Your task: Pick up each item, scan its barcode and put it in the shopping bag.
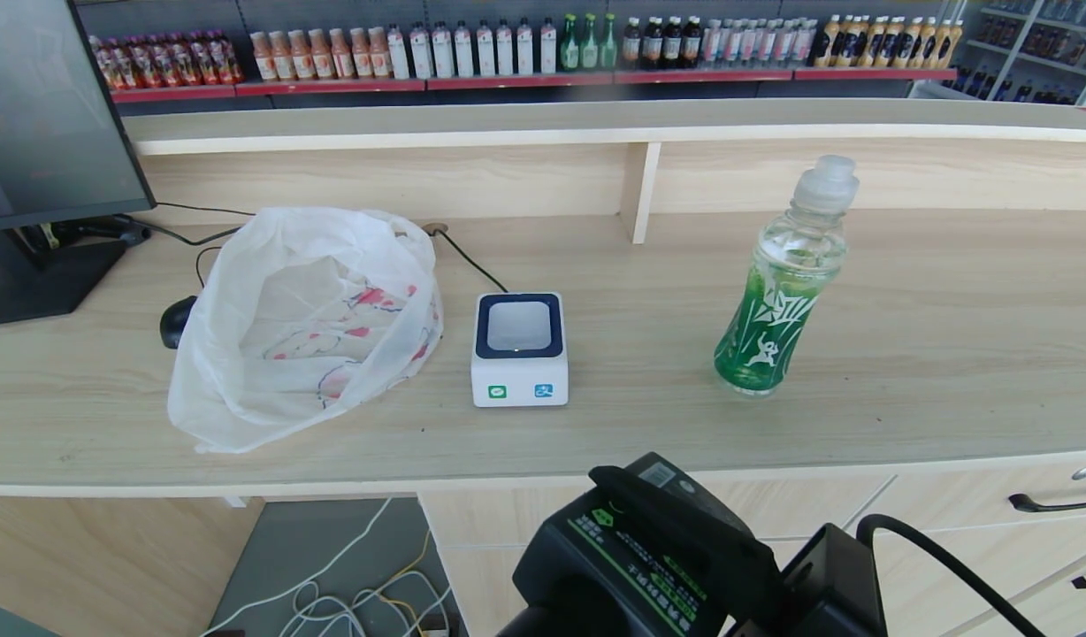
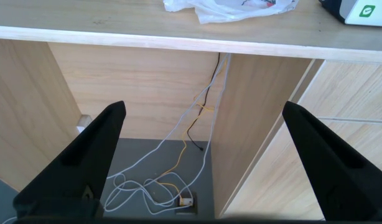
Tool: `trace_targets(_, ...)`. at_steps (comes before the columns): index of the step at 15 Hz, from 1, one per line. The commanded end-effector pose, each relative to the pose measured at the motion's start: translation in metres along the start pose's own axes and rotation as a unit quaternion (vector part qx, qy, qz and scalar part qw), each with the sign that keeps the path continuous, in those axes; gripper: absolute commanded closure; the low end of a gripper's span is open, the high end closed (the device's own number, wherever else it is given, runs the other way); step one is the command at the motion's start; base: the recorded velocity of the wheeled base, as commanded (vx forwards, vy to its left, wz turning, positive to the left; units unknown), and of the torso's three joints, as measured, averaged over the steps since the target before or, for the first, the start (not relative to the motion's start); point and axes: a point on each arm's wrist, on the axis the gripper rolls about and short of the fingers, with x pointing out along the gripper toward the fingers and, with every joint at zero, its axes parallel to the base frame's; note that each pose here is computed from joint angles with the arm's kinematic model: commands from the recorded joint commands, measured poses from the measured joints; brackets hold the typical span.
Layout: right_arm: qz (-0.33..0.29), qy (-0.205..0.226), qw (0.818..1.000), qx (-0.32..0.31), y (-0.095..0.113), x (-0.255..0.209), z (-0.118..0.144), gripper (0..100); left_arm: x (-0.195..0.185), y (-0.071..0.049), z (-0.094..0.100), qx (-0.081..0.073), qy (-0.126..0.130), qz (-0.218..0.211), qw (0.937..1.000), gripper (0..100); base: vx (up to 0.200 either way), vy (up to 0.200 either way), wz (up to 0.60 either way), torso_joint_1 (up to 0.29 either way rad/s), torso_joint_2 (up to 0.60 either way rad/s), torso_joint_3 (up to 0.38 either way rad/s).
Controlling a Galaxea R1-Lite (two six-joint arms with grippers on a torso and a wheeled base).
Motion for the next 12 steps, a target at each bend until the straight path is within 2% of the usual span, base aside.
trace_targets(1, 0.005, 0.003, 1.000, 0.008, 0.003, 0.000, -0.001, 100, 0.000, 0.000, 0.000, 0.000, 0.000, 0.000, 1.0000, 0, 0.000, 0.000, 0.00, 0.000, 0.00, 0.000)
trace_targets(5, -0.006, 0.011, 0.997, 0.070, 0.001, 0.006, -0.002, 100, 0.000, 0.000, 0.000, 0.000, 0.000, 0.001, 1.0000, 0, 0.000, 0.000, 0.00, 0.000, 0.00, 0.000)
trace_targets(8, -0.022, 0.031, 0.988, 0.147, -0.005, 0.009, -0.014, 100, 0.000, 0.000, 0.000, 0.000, 0.000, 0.001, 1.0000, 0, 0.000, 0.000, 0.00, 0.000, 0.00, 0.000)
trace_targets(10, -0.022, 0.044, 0.974, 0.223, 0.000, 0.013, -0.021, 100, 0.000, 0.000, 0.000, 0.001, 0.000, 0.001, 1.0000, 0, 0.000, 0.000, 0.00, 0.000, 0.00, 0.000)
trace_targets(11, -0.025, 0.048, 0.971, 0.234, 0.000, 0.014, -0.023, 100, 0.000, 0.000, 0.000, 0.001, 0.000, 0.001, 1.0000, 0, 0.000, 0.000, 0.00, 0.000, 0.00, 0.000)
trace_targets(12, -0.047, 0.055, 0.958, 0.278, -0.006, 0.020, -0.029, 100, 0.000, 0.000, 0.000, 0.000, 0.000, 0.001, 1.0000, 0, 0.000, 0.000, 0.00, 0.000, 0.00, 0.000)
